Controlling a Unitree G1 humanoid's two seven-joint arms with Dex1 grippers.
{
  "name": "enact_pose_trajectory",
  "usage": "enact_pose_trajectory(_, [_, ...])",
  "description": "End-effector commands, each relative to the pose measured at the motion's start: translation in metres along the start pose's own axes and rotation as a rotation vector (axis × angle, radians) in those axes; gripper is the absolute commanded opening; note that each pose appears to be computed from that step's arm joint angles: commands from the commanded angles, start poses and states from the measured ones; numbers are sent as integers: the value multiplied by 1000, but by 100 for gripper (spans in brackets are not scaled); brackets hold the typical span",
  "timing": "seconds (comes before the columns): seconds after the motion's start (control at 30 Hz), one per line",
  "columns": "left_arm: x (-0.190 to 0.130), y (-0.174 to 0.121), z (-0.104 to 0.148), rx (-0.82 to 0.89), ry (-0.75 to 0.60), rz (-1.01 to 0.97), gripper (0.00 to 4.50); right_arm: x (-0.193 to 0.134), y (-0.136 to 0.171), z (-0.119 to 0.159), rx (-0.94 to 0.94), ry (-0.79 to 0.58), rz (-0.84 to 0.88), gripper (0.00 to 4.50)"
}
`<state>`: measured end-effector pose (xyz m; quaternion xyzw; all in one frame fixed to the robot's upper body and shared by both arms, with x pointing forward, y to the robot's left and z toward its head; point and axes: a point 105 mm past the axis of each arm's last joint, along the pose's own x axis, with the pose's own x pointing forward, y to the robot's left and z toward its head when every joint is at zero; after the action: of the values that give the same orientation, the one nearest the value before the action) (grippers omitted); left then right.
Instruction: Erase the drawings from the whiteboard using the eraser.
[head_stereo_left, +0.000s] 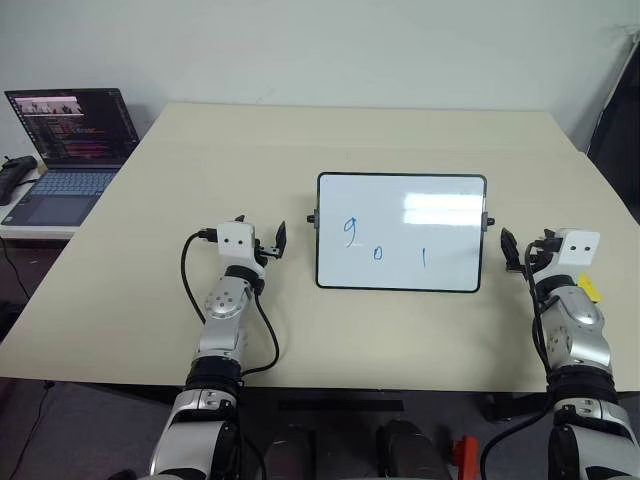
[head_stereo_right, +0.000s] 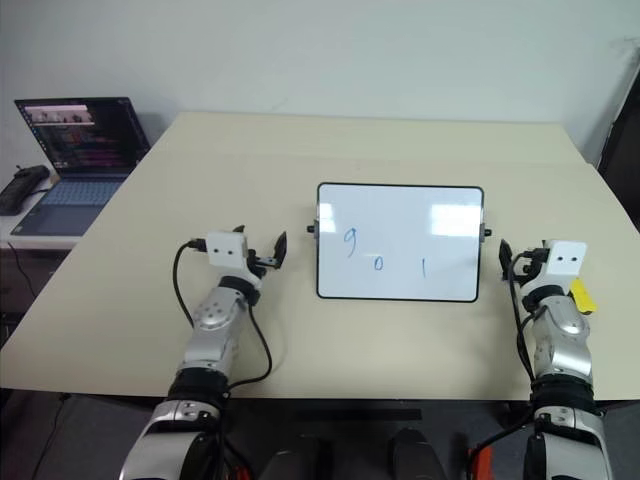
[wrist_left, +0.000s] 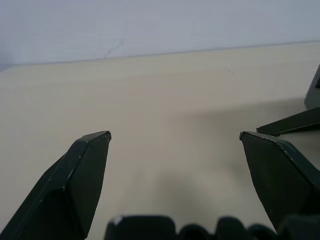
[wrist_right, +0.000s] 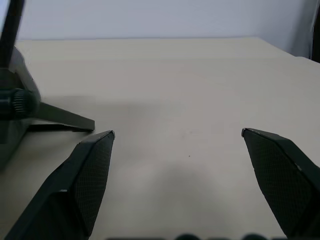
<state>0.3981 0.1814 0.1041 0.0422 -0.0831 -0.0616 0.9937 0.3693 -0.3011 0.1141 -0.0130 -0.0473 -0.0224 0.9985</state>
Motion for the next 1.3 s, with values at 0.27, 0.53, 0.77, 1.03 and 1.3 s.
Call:
enact_pose_trajectory(0.27, [6, -11, 5, -3, -18, -9, 450, -3, -7, 15, 7, -39, -14, 446])
enact_pose_trajectory(0.53, [1, -27, -1, -11, -8, -31, 450, -3, 1, -6, 88, -4, -32, 446])
enact_pose_trajectory(0.77, [2, -5, 34, -59, -80, -193, 450, -11, -5, 15, 37, -28, -3, 446])
enact_pose_trajectory(1.03, [-39, 3, 92, -175, 39, -766, 450, -32, -15, 51, -110, 153, 140, 446])
enact_pose_trajectory(1.3, [-69, -105, 101, -49, 116, -1226, 450, -53, -49, 52, -129, 341, 109, 446])
